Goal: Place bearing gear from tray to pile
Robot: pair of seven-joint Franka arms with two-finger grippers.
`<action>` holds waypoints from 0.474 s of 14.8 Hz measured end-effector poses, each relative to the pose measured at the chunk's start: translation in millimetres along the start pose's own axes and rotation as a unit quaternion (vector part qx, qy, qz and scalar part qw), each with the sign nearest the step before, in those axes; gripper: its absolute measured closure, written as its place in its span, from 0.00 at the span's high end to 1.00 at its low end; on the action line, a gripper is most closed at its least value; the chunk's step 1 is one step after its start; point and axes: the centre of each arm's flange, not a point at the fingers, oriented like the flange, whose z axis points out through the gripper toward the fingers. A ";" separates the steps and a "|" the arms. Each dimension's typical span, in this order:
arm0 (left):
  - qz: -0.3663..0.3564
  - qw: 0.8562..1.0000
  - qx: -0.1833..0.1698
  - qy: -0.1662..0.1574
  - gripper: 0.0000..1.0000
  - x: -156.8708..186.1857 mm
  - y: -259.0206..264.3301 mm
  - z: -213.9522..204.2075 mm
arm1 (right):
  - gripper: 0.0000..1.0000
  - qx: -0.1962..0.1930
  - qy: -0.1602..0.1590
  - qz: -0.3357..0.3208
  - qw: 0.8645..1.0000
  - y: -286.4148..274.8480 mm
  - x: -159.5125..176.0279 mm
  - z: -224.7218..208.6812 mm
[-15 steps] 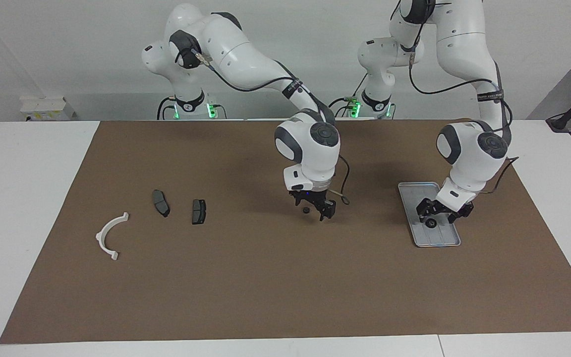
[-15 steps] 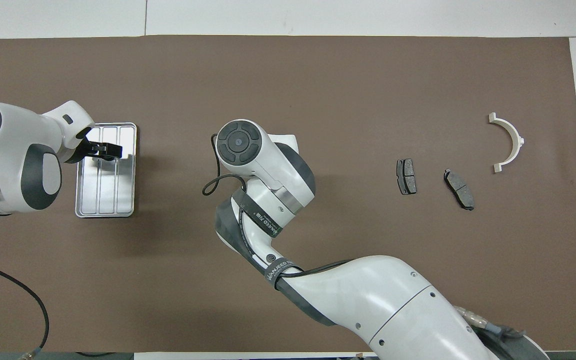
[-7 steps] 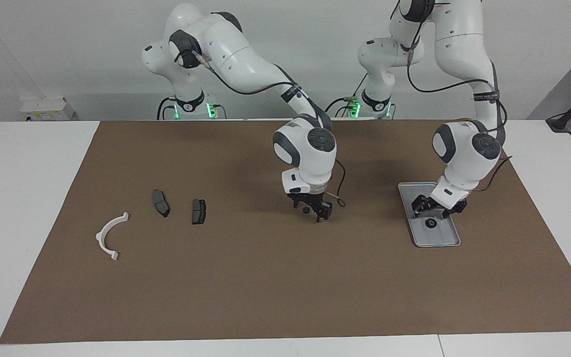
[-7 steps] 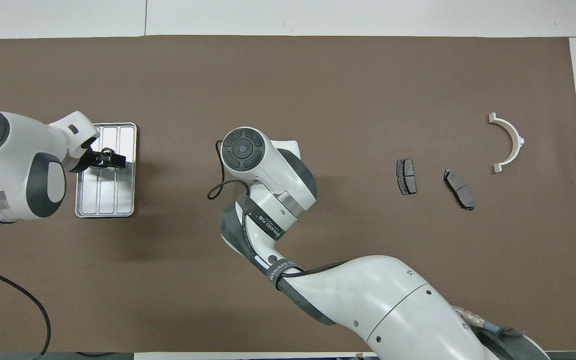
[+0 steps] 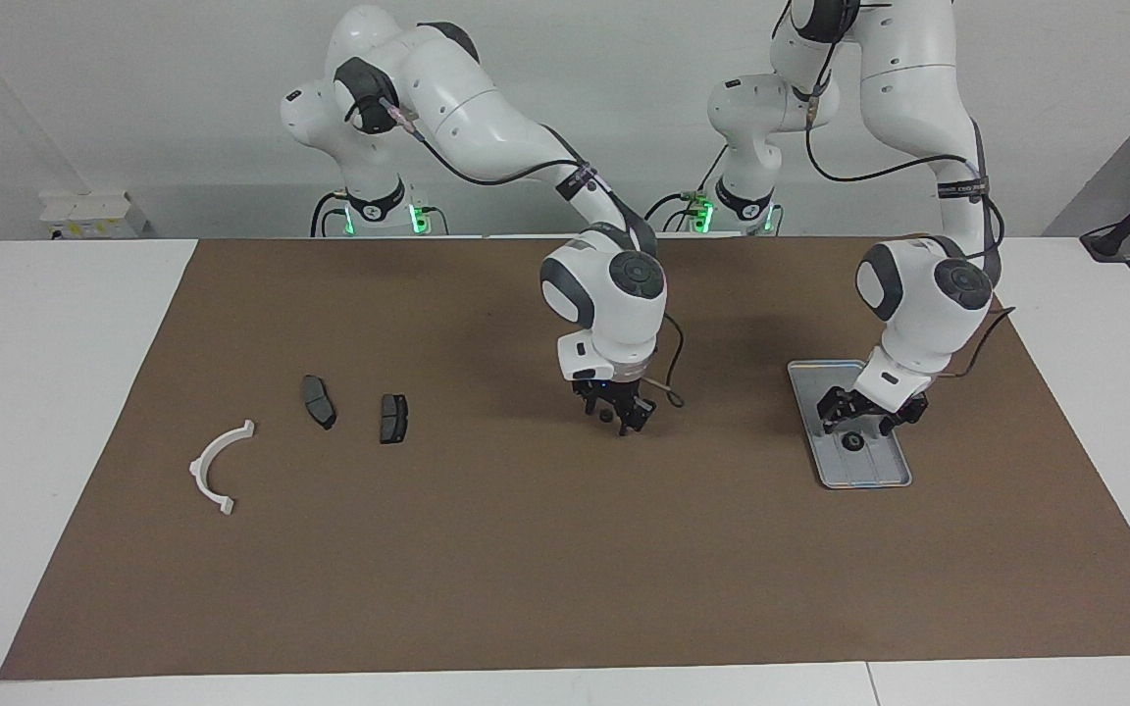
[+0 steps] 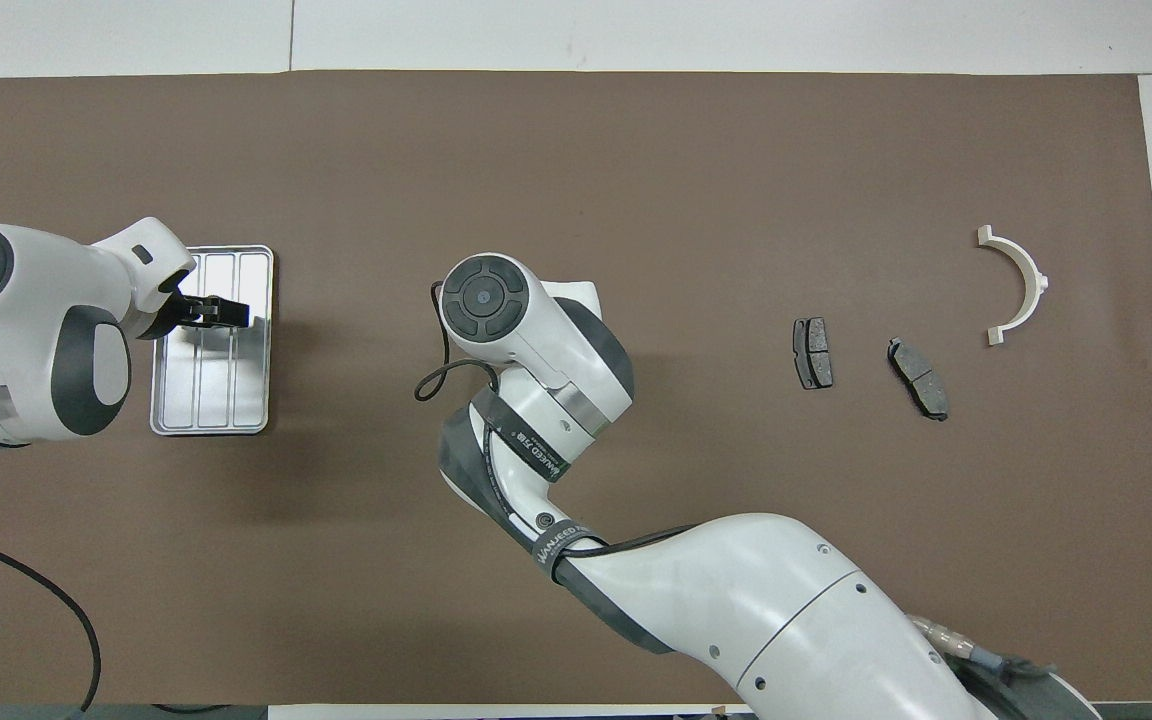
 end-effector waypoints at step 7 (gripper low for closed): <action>0.000 1.000 0.001 0.007 0.91 1.5 -0.2 -1.2 | 0.30 -0.002 -0.001 0.001 1.000 1.1 0.7 -4.7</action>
